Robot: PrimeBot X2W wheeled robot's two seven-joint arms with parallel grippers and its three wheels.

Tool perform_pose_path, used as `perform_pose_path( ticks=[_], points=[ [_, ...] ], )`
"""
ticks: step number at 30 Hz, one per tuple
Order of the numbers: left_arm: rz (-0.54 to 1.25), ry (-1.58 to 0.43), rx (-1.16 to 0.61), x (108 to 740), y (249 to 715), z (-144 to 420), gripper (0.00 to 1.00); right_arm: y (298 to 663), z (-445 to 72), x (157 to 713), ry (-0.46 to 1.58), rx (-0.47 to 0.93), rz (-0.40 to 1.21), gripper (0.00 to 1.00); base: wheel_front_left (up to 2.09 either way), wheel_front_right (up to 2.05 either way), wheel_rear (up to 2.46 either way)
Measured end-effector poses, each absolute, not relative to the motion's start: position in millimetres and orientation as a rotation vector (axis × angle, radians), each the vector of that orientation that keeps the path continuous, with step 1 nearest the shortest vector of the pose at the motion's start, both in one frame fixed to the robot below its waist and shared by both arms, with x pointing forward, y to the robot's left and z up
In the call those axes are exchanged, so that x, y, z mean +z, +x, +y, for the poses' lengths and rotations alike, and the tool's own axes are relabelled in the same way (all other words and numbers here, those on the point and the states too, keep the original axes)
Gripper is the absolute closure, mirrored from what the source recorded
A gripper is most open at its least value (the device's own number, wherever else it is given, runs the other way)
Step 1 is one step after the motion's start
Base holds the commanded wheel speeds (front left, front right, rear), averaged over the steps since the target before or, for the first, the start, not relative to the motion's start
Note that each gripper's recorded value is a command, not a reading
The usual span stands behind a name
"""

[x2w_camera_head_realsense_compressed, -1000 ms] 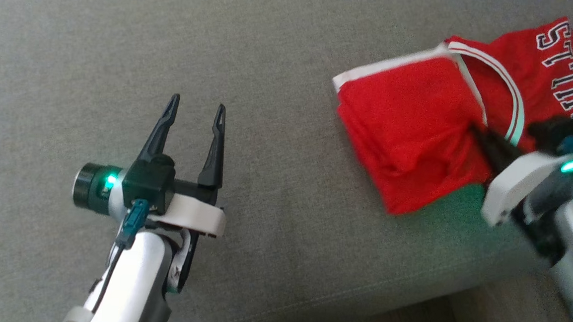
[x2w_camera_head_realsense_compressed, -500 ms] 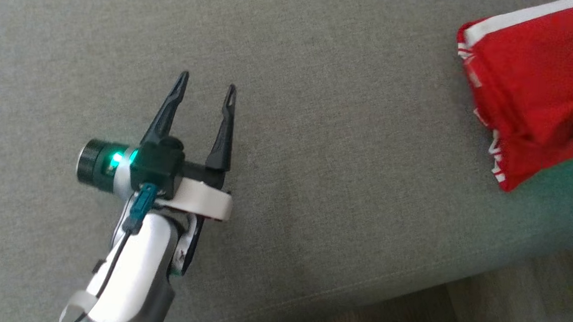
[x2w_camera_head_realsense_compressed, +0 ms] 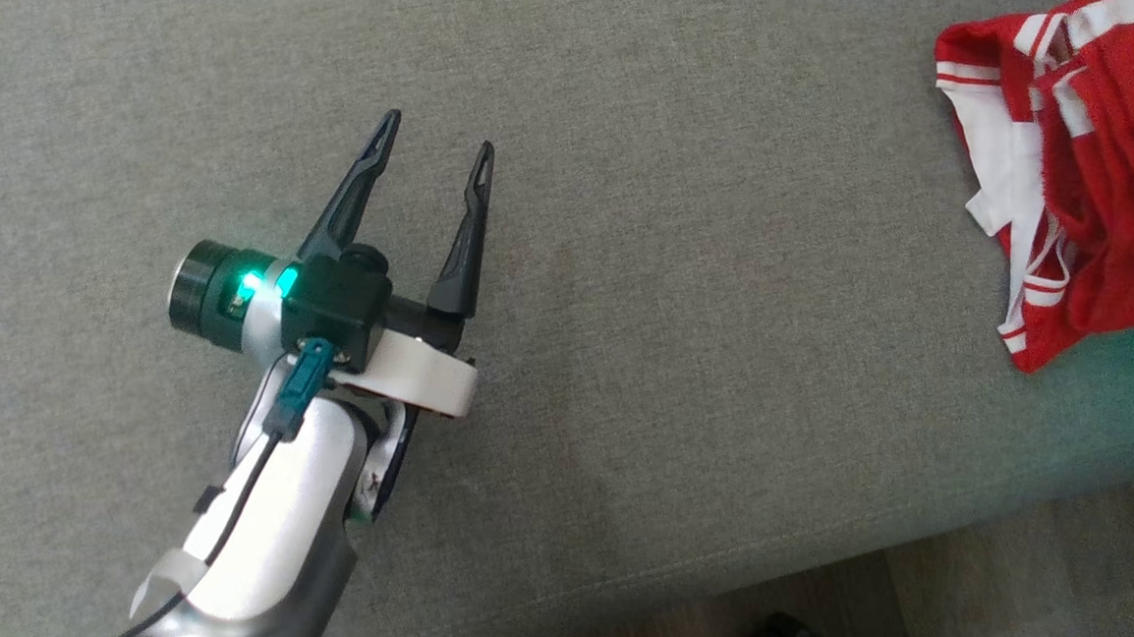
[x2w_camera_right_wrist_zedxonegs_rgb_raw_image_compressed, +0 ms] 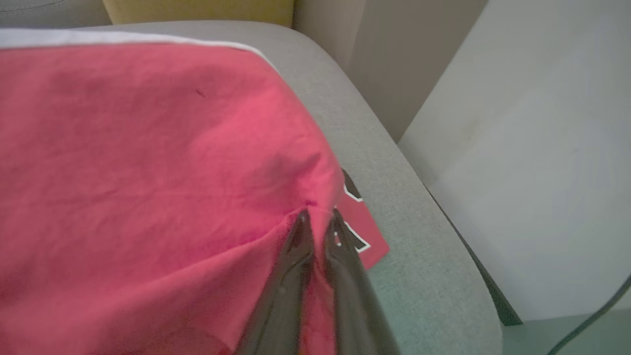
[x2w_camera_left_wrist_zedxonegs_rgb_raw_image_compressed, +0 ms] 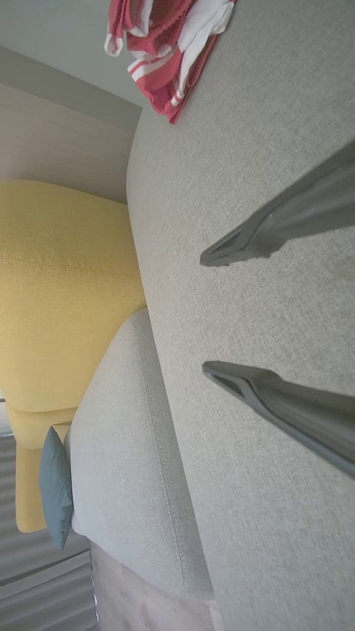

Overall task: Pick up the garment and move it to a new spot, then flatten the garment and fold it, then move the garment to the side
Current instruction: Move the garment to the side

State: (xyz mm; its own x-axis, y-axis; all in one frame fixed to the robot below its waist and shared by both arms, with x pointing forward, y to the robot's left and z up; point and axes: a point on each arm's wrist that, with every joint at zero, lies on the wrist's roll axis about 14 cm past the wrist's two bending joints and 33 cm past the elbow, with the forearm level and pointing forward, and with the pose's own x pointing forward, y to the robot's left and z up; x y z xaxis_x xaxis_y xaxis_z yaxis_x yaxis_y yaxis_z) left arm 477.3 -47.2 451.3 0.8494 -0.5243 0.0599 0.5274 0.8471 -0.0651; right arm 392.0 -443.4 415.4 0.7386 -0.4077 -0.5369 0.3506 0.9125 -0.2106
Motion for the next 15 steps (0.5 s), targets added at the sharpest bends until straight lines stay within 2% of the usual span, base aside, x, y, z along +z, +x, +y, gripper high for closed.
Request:
perform_pose_path(
  ticks=[1, 2, 3, 4, 5, 15],
  points=[
    [-0.035, -0.081, -0.557, 449, 477, -48, 0.0, 390, -448, 415, -0.088, -0.437, 0.601, 0.76, 0.0, 0.0, 0.0],
    [-0.033, -0.081, -0.561, 448, 477, -49, 0.0, 391, -449, 416, -0.087, -0.442, 0.586, 0.61, 0.0, 0.0, 0.0],
    [-0.033, -0.081, -0.565, 448, 477, -49, 0.0, 392, -448, 417, -0.085, -0.442, 0.576, 0.51, 0.0, 0.0, 0.0],
    [-0.034, -0.08, -0.567, 448, 477, -49, 0.0, 395, -447, 420, -0.083, -0.439, 0.56, 0.14, 0.0, 0.0, 0.0],
    [-0.037, -0.078, -0.568, 449, 477, -49, 0.0, 398, -446, 422, -0.088, -0.435, 0.541, 0.0, 0.0, 0.0, 0.0],
    [-0.077, -0.057, -0.547, 471, 471, -42, 0.0, 405, -431, 471, -0.143, -0.393, 0.275, 0.0, 0.0, 0.0, 0.0]
  ],
)
